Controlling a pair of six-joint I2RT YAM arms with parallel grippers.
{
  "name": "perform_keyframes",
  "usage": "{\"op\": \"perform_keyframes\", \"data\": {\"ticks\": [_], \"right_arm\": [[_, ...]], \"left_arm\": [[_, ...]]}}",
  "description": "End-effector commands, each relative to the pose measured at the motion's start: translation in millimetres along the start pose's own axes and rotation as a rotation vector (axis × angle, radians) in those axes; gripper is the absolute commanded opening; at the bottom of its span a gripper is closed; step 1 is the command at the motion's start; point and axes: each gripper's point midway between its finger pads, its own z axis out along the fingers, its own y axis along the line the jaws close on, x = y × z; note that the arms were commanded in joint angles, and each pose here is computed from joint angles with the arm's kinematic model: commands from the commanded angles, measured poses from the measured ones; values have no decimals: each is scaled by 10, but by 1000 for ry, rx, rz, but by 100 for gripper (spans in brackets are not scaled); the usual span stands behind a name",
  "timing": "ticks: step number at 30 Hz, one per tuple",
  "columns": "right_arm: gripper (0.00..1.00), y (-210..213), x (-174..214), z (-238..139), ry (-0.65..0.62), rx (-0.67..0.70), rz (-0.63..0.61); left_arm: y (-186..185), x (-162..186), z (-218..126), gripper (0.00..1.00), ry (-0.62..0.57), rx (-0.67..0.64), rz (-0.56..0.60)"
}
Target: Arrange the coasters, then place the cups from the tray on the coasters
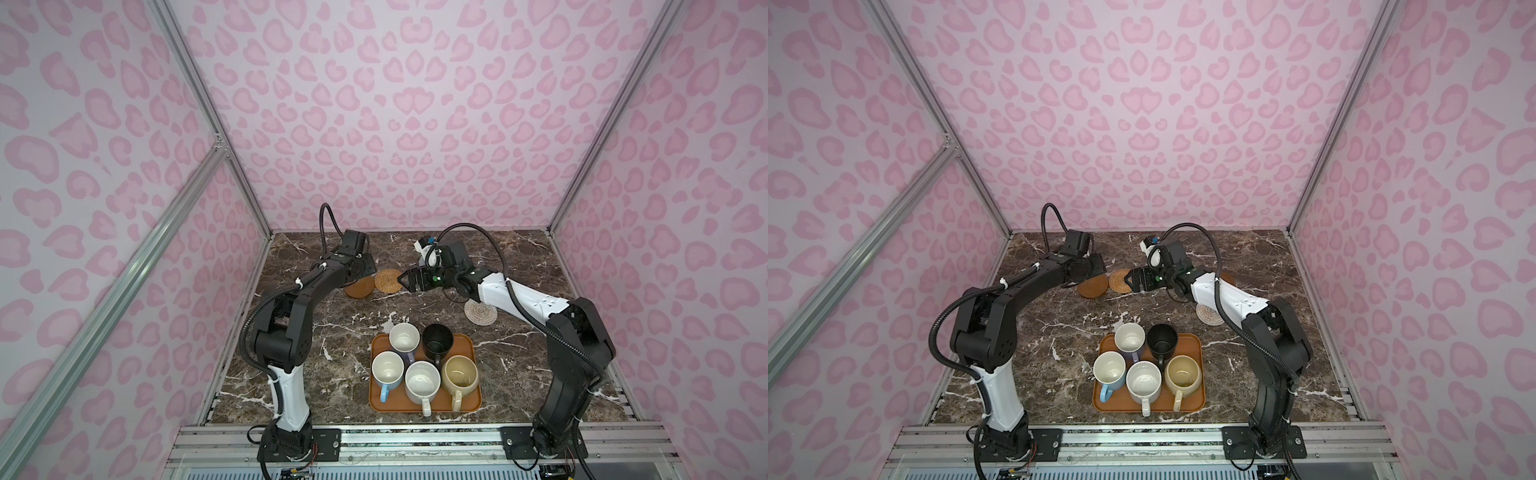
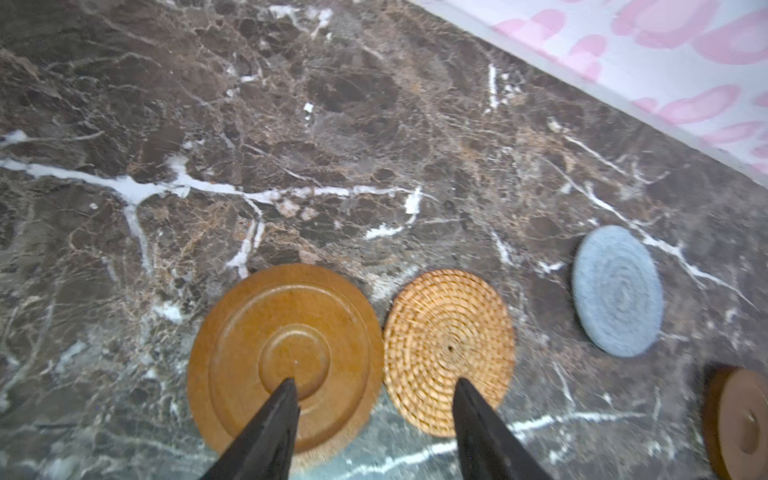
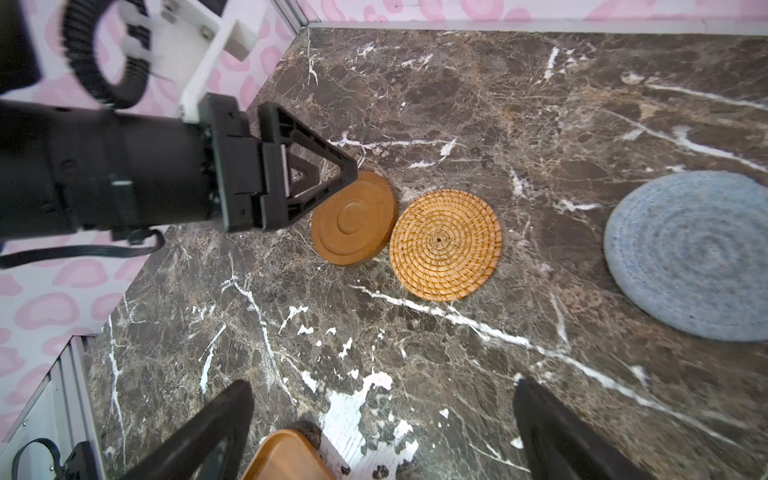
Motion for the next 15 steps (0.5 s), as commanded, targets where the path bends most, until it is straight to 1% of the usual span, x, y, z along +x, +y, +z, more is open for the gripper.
{"op": "perform_keyframes", "data": {"ticks": [1, 5, 11, 13, 15], "right_arm": [[100, 9, -100, -57, -37, -4, 21], [99, -125, -114, -160, -50, 29, 60], [99, -338, -102, -307, -57, 72, 78], [100, -423, -106, -350, -59, 89, 88], [99, -513, -108, -390, -61, 107, 96]], "left_arm": [[-209, 121, -117, 62, 13, 52, 39], [-404, 284, -101, 61, 49, 72, 82], [-528, 368, 14, 68, 70, 77, 106], [-536, 386, 102, 68, 86, 71, 107], [-555, 412, 204, 65, 100, 65, 112]]}}
